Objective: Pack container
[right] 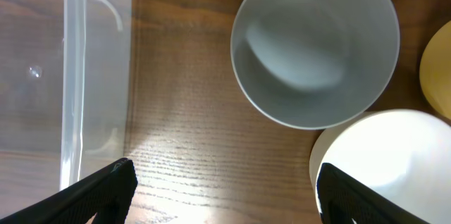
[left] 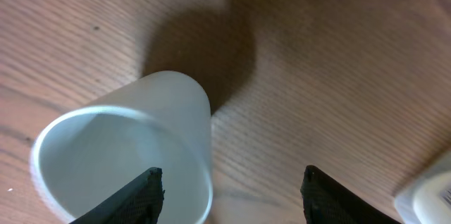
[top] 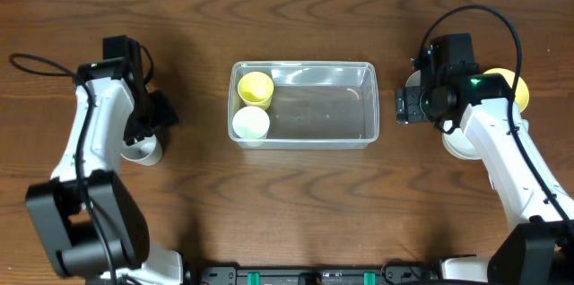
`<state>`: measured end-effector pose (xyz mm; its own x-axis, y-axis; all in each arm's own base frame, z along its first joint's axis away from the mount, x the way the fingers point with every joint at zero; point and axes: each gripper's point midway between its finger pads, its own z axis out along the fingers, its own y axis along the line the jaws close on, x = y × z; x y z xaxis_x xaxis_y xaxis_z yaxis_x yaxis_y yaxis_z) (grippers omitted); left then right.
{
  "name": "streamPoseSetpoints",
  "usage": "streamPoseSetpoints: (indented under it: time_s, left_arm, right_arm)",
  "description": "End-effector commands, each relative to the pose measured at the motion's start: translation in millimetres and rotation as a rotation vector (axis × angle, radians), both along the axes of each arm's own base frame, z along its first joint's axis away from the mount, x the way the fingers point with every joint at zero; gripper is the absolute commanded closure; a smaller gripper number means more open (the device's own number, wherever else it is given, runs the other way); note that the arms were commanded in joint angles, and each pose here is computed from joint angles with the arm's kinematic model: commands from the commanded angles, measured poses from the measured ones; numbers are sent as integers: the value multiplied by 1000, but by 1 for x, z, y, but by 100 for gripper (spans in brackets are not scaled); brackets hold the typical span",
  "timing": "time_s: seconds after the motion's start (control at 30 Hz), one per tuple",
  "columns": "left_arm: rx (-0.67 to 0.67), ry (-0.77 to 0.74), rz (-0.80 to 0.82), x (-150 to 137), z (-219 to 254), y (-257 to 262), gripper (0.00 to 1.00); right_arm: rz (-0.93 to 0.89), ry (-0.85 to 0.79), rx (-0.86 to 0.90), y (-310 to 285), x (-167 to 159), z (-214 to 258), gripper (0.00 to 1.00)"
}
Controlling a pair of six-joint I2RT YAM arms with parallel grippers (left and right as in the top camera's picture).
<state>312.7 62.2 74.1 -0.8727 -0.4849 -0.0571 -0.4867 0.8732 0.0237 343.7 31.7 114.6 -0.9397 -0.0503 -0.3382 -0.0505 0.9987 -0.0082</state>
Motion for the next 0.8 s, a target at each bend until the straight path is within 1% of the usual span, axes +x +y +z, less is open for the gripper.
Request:
streamPoseSetpoints:
  time_s: [0.0, 0.1, 0.17, 0.27, 0.3, 0.37, 0.4, 0.47, 0.57, 0.6, 0.77]
  left_arm:
    - [-10, 44, 14, -2, -15, 1, 36]
    - [-12, 63, 14, -2, -22, 1, 38]
    - [-12, 62, 13, -2, -22, 1, 47]
    - [-12, 61, 13, -2, -22, 1, 65]
    - [-12, 61, 13, -2, -22, 1, 69]
    - [-12, 61, 13, -2, -22, 1, 72]
    - [-12, 61, 13, -2, -22, 1, 76]
    - [-12, 61, 13, -2, -22, 1, 80]
    - [-12, 62, 13, -2, -22, 1, 81]
    - [-12, 61, 13, -2, -22, 1, 85]
    - [-12, 61, 13, -2, -22, 1, 91]
  right_arm:
    - [-12, -8, -6, -3, 3, 4, 16]
    - [-12, -5, -6, -4, 3, 4, 16]
    - [-12, -5, -6, -4, 3, 4, 16]
    - [-12, -5, -7, -4, 3, 4, 16]
    - [-12, -5, -6, -4, 3, 4, 16]
    - [-12, -5, -6, -4, 2, 4, 16]
    - [-12, -5, -6, -4, 3, 4, 16]
    - [-12, -5, -6, -4, 3, 4, 17]
    - [-12, -5, -7, -4, 3, 4, 16]
    - [-12, -5, -6, -4, 3, 4, 17]
    - [-12, -5, -6, -4, 3, 4, 17]
